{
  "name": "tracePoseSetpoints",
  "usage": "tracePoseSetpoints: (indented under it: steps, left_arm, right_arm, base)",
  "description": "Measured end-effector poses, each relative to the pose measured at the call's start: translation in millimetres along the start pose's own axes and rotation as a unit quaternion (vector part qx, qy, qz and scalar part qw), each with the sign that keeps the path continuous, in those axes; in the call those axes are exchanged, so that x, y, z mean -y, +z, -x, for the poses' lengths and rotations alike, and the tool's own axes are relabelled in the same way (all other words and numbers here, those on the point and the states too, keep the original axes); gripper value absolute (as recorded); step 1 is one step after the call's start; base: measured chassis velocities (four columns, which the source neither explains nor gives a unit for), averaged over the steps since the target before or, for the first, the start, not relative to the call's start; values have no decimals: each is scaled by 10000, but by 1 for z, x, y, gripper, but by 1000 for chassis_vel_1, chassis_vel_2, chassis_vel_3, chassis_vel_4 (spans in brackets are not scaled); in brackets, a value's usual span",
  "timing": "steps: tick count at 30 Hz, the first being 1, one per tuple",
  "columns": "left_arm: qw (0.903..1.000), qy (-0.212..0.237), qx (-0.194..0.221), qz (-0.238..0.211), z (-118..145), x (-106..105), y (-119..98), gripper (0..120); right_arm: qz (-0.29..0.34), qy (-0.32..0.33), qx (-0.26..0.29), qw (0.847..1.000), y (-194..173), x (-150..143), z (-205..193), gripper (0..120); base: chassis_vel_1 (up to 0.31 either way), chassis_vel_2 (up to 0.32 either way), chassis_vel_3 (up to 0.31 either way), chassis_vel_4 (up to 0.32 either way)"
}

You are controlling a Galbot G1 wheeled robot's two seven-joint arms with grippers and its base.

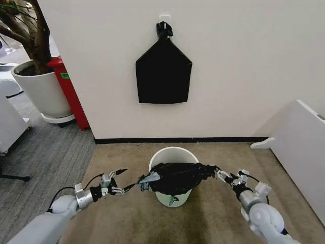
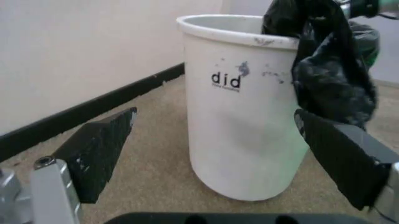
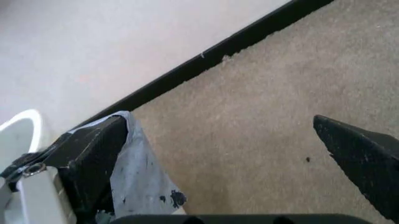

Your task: Place the garbage bag over the trash bin.

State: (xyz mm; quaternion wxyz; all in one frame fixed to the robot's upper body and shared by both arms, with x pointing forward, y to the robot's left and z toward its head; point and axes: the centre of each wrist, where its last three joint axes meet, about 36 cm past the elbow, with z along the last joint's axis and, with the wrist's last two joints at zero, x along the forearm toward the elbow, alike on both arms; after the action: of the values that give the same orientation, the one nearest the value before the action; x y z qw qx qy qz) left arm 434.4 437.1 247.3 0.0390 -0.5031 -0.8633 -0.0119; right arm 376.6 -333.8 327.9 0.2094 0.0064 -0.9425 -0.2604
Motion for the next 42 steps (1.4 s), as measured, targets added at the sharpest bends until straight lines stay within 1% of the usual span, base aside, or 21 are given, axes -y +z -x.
tracePoseSetpoints:
  steps: [5,7,11,14,15,17,18,19,21,22,25,27,29,30,33,34,36,37,38,40,42]
  left_arm:
    - [10000,26,6,-21,-2,-2,2,100]
    - [9998,-139,105,-78,2,-2,5,100]
    - [9990,-329,256,-145,9,0,4,100]
    - [9977,-332,554,-196,25,7,-10,100]
    - [9977,-332,554,-196,25,7,-10,100]
    - [9972,-198,677,-238,35,12,-24,100]
    - [9966,-123,770,-259,41,15,-36,100]
    - [9962,-106,824,-268,43,16,-40,100]
    - [9941,-25,1033,-339,53,26,-62,100]
    - [9941,-25,1033,-339,53,26,-62,100]
    - [9930,35,1106,-401,61,43,-81,100]
    - [9930,37,1090,-453,64,57,-92,100]
    - [9940,38,907,-613,69,79,-108,100]
    - [9940,38,907,-613,69,79,-108,100]
    - [9967,29,356,-723,76,107,-131,100]
    - [9974,-93,164,-690,81,120,-139,100]
    - [9980,-375,53,-511,87,131,-149,100]
    - [9980,-375,53,-511,87,131,-149,100]
    - [9977,-514,34,-444,89,134,-153,100]
    - [9951,-922,52,-341,94,140,-161,100]
    - [9903,-1361,128,-241,99,146,-174,100]
  right_arm:
    - [1,-38,-94,9999,-1,-5,-7,100]
    - [-57,-102,-216,9997,5,-7,-20,100]
    - [-107,-146,-239,9996,9,-12,-27,100]
    - [-132,-128,-196,9996,11,-21,-30,100]
    - [-132,-128,-196,9996,11,-21,-30,100]
    - [-122,-110,-143,9998,8,-25,-32,100]
    - [-128,-106,-91,9998,5,-29,-35,100]
    - [-132,-116,-63,9998,4,-31,-38,100]
    - [-180,-177,58,9997,-3,-43,-54,100]
    - [-180,-177,58,9997,-3,-43,-54,100]
    - [-377,-249,186,9988,-10,-58,-73,100]
    - [-508,-270,252,9980,-11,-67,-84,100]
    - [-589,-241,300,9975,-10,-76,-95,100]
    - [-589,-241,300,9975,-10,-76,-95,100]
    - [-549,-171,339,9978,-7,-82,-99,100]
    - [-507,-136,340,9980,-5,-83,-100,100]
    - [-464,-100,337,9983,-3,-84,-101,100]
    - [-464,-100,337,9983,-3,-84,-101,100]
    - [-454,-86,337,9984,-3,-84,-101,100]
    - [-460,-52,374,9982,-5,-84,-103,100]
    - [-618,-18,492,9969,-13,-81,-106,100]
  base:
    - [0,0,0,0]
    - [0,0,0,0]
    - [0,0,0,0]
    - [0,0,0,0]
    - [0,0,0,0]
    - [0,0,0,0]
    - [0,0,0,0]
    - [0,0,0,0]
    - [0,0,0,0]
    - [0,0,0,0]
    - [0,0,0,0]
    - [0,0,0,0]
    - [0,0,0,0]
    - [0,0,0,0]
    - [0,0,0,0]
    - [0,0,0,0]
    - [0,0,0,0]
    - [0,0,0,0]
    - [0,0,0,0]
    - [0,0,0,0]
    - [0,0,0,0]
